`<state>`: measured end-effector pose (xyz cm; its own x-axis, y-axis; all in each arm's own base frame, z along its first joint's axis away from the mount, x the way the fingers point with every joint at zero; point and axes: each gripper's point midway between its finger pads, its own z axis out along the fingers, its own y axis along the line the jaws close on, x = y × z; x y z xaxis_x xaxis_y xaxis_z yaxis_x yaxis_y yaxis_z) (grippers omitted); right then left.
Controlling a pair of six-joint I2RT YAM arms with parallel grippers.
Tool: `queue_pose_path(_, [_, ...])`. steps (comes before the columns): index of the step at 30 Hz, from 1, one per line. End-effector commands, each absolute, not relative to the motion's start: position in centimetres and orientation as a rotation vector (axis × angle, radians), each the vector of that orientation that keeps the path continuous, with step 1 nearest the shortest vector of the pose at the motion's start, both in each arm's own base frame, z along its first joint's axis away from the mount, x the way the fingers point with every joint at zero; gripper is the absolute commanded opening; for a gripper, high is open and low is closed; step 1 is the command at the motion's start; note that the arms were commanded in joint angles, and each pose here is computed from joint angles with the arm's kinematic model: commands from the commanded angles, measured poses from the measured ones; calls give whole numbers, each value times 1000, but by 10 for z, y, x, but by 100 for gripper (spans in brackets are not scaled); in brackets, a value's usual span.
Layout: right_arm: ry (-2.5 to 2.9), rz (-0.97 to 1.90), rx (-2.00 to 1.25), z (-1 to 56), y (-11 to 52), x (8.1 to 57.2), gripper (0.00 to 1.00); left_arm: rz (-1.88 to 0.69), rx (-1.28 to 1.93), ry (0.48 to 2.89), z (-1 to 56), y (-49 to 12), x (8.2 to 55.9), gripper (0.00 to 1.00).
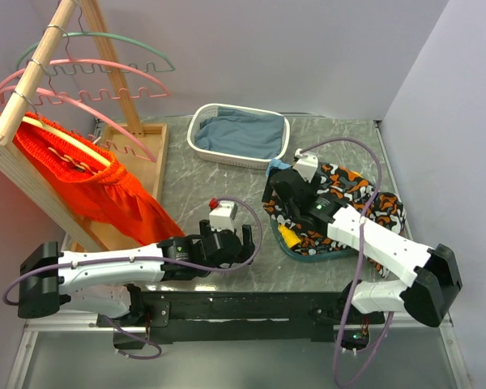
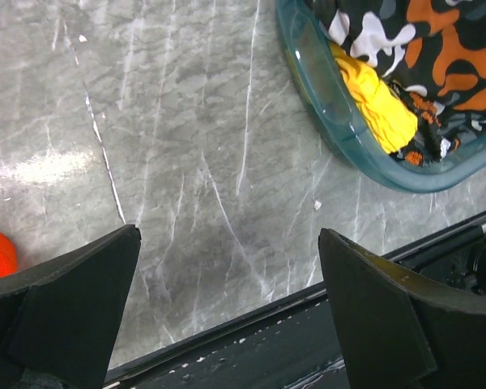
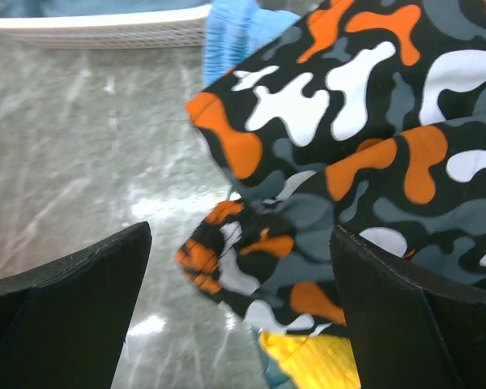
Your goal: Place the shorts on the hanger
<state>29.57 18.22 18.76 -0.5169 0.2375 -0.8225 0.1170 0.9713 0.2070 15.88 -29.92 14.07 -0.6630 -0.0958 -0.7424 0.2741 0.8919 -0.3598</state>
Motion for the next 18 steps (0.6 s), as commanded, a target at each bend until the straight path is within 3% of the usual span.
queue_pose_path(1, [2128,111,234,188,178,310,97,-558,62,2201,157,-298,168,96])
queue_pose_path(6, [2193,44,203,167,178,308,88,-546,29,2205,157,-293,172,96])
queue_pose_path(7, [2196,26,204,166,173,306,76,-539,22,2207,157,-292,173,96])
queue_pose_path(9, [2189,30,205,167,169,301,62,-535,8,2206,158,-290,176,97])
queue_pose_path(10, [2164,58,216,177,165,300,46,-533,3,2206,158,-289,177,97])
queue_pose_path(12, [2158,69,221,185,157,295,26,-540,-17,2199,160,-288,182,97])
queue_pose_path(13, [2132,83,240,197,150,292,8,-546,-35,2196,163,-288,184,96])
queue_pose_path(14, [2107,72,263,206,142,290,0,-553,-51,2190,166,-287,188,97])
queue_pose_path(18, [1991,120,327,258,115,274,0,-639,-34,2167,182,-301,194,96])
